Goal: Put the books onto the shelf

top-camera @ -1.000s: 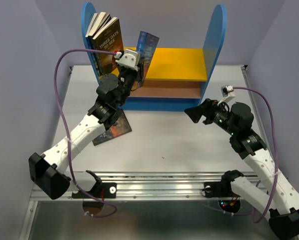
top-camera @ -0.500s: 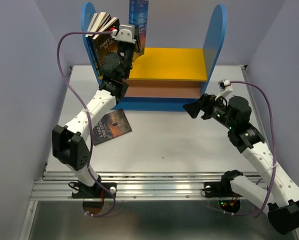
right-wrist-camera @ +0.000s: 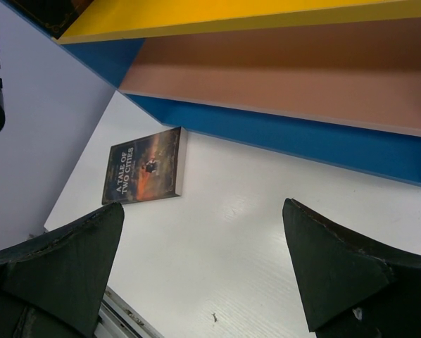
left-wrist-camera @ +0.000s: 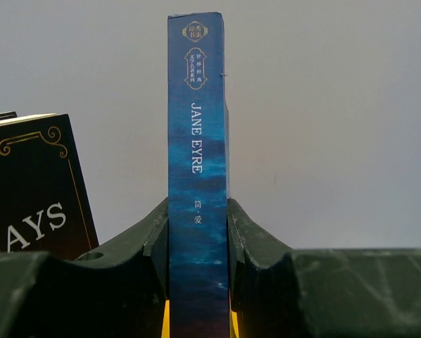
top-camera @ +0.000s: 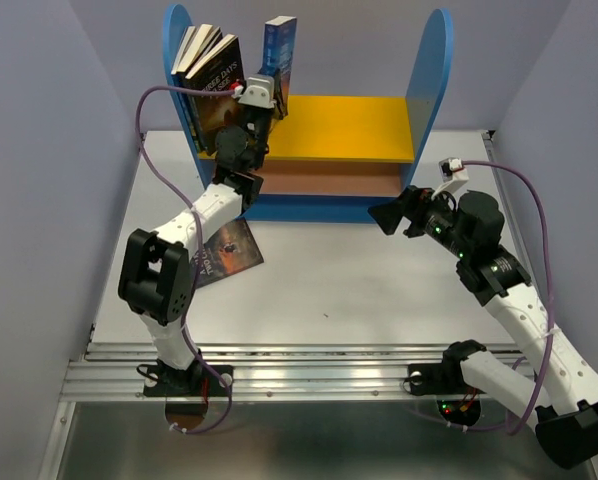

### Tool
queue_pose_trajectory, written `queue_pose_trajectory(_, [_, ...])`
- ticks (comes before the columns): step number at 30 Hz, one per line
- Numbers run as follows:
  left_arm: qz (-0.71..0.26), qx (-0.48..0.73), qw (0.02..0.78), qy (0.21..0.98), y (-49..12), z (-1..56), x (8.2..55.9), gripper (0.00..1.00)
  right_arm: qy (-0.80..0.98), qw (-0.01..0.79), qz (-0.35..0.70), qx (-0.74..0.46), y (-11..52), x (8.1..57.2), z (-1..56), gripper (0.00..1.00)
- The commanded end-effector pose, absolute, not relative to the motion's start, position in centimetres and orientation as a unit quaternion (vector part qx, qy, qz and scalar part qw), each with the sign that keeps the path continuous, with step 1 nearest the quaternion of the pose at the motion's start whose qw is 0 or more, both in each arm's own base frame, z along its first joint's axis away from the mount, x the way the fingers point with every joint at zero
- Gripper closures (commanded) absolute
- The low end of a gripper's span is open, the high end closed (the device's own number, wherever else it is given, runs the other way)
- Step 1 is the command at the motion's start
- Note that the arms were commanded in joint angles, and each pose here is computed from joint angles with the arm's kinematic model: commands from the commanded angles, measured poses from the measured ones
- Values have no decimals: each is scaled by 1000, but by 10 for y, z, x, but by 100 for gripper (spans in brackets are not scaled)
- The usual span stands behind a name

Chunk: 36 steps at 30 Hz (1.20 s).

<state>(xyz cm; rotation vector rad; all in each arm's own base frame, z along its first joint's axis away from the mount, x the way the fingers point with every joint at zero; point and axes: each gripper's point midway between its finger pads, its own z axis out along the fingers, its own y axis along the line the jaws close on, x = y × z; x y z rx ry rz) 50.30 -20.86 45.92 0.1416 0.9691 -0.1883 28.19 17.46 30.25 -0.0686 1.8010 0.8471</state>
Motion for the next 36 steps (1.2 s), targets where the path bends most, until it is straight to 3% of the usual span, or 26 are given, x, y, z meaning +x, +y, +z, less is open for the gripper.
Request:
queue_pose_trajectory(1, [-107,0,958,268,-162,550,419,100,739,567,362,-35,175,280,328,0])
queue_pose_trajectory(14, [-107,-38,941,318,-139,476,405,100,752,538,379,-27,183,283,316,0])
queue_pose_trajectory(16, [-99,-54,937,332,-133,468,408,91,752,536,382,-23,184,283,316,0])
queue_pose_trajectory(20, [-84,-66,929,354,-125,450,413,89,752,535,385,-23,184,282,316,0])
queue_pose_trajectory(22, [-76,-83,926,361,-118,447,414,71,751,536,386,-23,185,282,317,0])
queue_pose_trajectory(29, [-27,-127,915,381,-94,434,422,73,751,535,387,-21,184,281,315,0])
queue_pose_trajectory(33, [-12,-146,910,387,-79,435,434,82,749,536,388,-21,184,280,317,0])
queue_pose_trajectory(36, [1,-164,908,385,-65,436,437,82,751,535,386,-18,183,281,313,0])
